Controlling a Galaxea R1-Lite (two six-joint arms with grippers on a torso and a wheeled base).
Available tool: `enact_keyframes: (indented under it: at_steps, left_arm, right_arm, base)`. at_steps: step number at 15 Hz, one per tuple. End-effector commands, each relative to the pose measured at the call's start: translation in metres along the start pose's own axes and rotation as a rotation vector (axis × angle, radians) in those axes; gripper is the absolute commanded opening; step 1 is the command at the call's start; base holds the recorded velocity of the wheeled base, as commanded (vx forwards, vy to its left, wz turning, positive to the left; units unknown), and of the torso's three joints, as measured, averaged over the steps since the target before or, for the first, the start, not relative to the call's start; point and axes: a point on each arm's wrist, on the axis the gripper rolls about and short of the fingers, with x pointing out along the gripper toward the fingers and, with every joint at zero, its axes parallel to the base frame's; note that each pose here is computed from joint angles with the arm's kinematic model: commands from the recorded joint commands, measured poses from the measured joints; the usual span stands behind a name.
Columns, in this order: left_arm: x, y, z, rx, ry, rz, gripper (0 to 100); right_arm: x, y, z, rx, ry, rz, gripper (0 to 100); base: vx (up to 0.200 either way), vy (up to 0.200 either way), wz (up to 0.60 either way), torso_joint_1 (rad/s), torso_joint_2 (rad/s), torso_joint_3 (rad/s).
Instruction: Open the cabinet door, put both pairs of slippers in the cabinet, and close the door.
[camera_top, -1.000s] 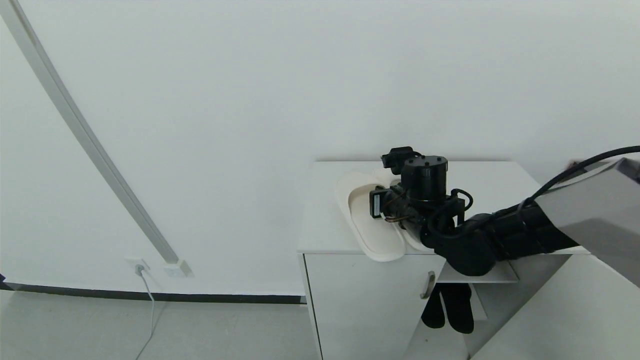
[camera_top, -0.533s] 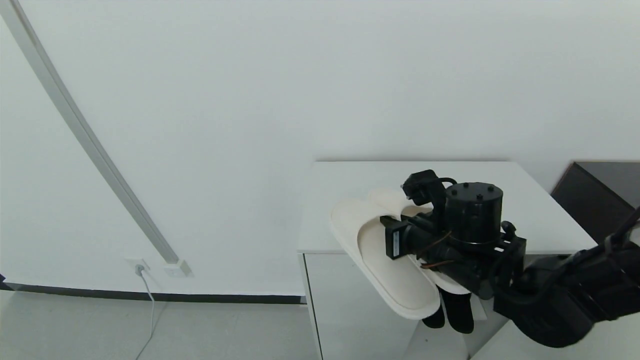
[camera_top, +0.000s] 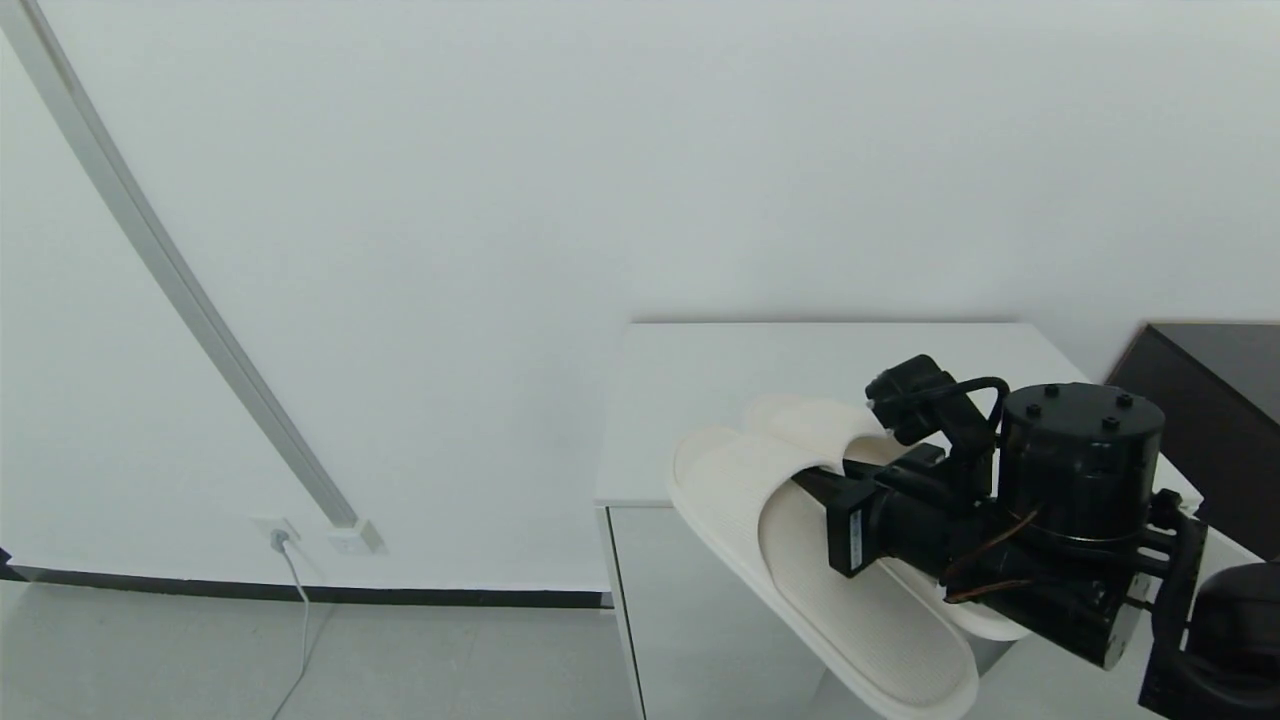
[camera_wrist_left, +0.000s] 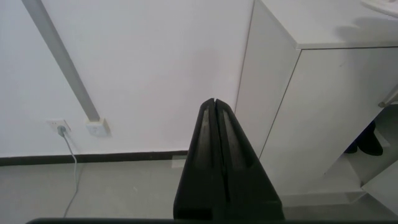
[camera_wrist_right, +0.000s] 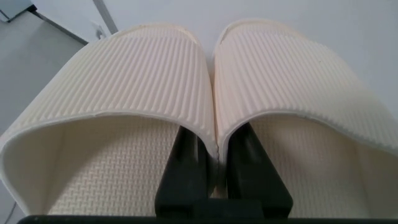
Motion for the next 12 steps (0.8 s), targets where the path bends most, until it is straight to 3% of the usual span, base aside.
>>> enact_keyframes:
  at_steps: [1,4,12]
  left_arm:
    - [-0.0001,0.0000,0.0005,0.000,-0.002,0.000,0]
    - [-0.0001,0.0000,0.0003,0.000,-0.001,0.001,0]
    - [-0.0001,0.0000,0.0005,-0.002,-0.002,0.001,0]
  right_arm:
    - [-0.0052,0.0004,0.0029,0.000,-0.013,0.003,0]
    - [-0.0048,0.0030,0.0008,-0.002,-0.005,0.010,0]
    - [-0.0026,0.0080,-0.0031,-0.009,0.009,0.024,0]
  base:
    - [0.000,0.000,0.00,0.000,0.00,0.000]
    - [0.000,0.000,0.00,0.000,0.00,0.000]
    - [-0.200,0.000,0.00,0.000,0.00,0.004]
